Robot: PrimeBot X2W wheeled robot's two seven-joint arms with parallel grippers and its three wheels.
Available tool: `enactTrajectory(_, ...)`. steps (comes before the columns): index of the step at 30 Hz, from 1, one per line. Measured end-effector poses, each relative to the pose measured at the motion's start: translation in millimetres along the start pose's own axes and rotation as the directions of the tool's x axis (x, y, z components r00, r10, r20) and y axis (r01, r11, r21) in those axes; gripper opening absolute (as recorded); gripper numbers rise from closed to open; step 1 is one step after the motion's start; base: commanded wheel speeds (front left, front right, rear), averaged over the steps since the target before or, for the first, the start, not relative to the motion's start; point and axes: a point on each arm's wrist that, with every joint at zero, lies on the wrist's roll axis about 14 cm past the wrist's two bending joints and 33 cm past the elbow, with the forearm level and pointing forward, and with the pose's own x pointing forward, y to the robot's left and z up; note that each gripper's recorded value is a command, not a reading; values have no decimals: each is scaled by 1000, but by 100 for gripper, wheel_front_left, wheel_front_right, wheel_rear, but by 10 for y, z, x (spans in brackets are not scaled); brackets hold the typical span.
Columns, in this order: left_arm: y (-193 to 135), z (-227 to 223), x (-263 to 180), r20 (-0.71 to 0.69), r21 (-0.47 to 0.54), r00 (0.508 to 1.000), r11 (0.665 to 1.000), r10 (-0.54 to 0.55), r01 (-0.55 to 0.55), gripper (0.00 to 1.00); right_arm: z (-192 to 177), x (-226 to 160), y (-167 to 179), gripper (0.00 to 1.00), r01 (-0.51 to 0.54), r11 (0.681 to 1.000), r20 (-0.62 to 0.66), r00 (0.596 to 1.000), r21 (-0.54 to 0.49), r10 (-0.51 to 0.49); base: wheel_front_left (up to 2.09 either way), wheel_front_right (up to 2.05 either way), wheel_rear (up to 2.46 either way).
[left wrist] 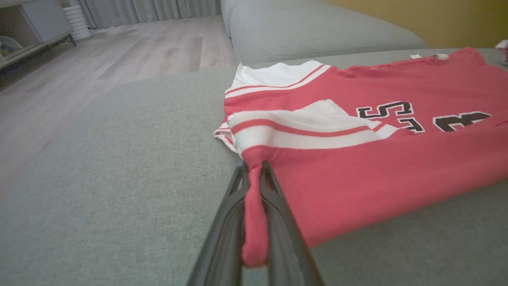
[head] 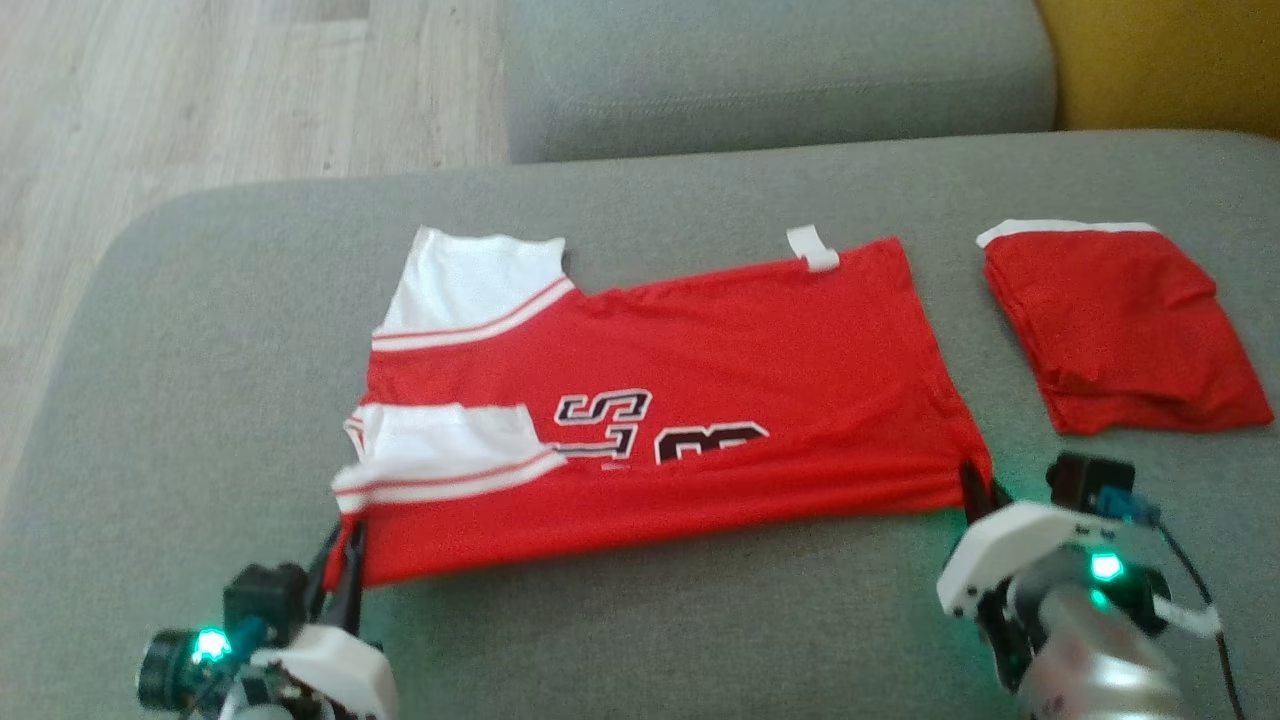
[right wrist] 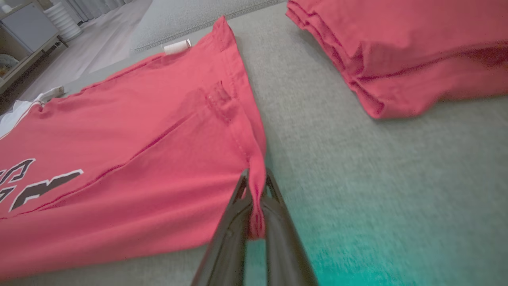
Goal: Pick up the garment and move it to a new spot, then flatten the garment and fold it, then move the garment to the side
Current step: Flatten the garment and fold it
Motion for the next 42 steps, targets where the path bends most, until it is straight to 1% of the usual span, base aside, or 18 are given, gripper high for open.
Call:
enactTrajectory(3,-97,-76,-82,-34,4,999,1000,-28,28,0,-128,-114,-69,0,18,1000,-15,1000,17,-18,0,0,0)
enactTrajectory(6,-126,-145,-135,-67,8,997,999,-42,42,0,-174,-156,-96,0,26,999,-17,1000,35,-25,0,0,0)
enactTrajectory(9,-118,-160,-157,-80,7,996,999,-41,42,0,-152,-153,-85,0,22,999,-9,1000,34,-21,0,0,0)
enactTrajectory(15,-112,-76,-144,-61,8,998,999,-33,33,0,-74,-129,-50,0,9,999,17,1000,30,-10,0,0,0)
enactTrajectory(16,-107,-77,-144,-61,8,998,1000,-29,30,0,-54,-123,-43,67,7,1000,23,1000,29,-8,0,0,0)
enactTrajectory(17,-106,-75,-143,-60,3,998,1000,-29,29,0,-28,-116,-42,100,7,999,32,999,31,-8,0,0,0)
enactTrajectory(18,-105,-74,-143,-59,1,998,1000,-28,28,31,-4,-111,-38,100,5,999,39,999,32,-6,0,0,0)
enactTrajectory(19,-103,-75,-144,-59,1,998,1000,-27,27,54,17,-106,-34,100,3,1000,47,999,31,-5,0,0,0)
enactTrajectory(20,-76,-68,-143,-53,5,998,1000,-15,15,100,80,-101,-42,100,4,999,71,997,34,-6,0,0,0)
enactTrajectory(24,-53,72,-108,21,6,1000,1000,6,-6,100,424,-112,62,100,-39,999,202,979,26,33,0,0,0)
enactTrajectory(27,-84,251,-67,101,-5,995,1000,2,-2,100,725,-179,175,100,-77,997,314,946,-16,78,0,0,0)
enactTrajectory(29,-113,391,-23,154,-8,988,1000,-5,7,100,816,-233,220,100,-92,995,357,929,-25,95,0,0,0)
enactTrajectory(34,-243,954,184,308,2,950,999,-52,54,100,781,-333,259,100,-110,994,385,916,-27,112,0,0,0)
enactTrajectory(35,-243,954,184,308,2,950,999,-52,54,100,781,-333,259,100,-110,994,385,916,-27,112,0,0,0)
enactTrajectory(37,-300,1169,276,359,21,930,997,-82,80,100,790,-335,259,100,-112,993,392,913,-25,113,0,0,0)
enactTrajectory(40,-343,1362,436,391,56,911,992,-129,116,100,870,-314,291,100,-125,992,415,902,-23,123,0,0,0)
enactTrajectory(42,-310,1479,666,374,113,911,984,-173,140,100,889,-270,274,100,-123,992,420,900,-17,119,0,0,0)
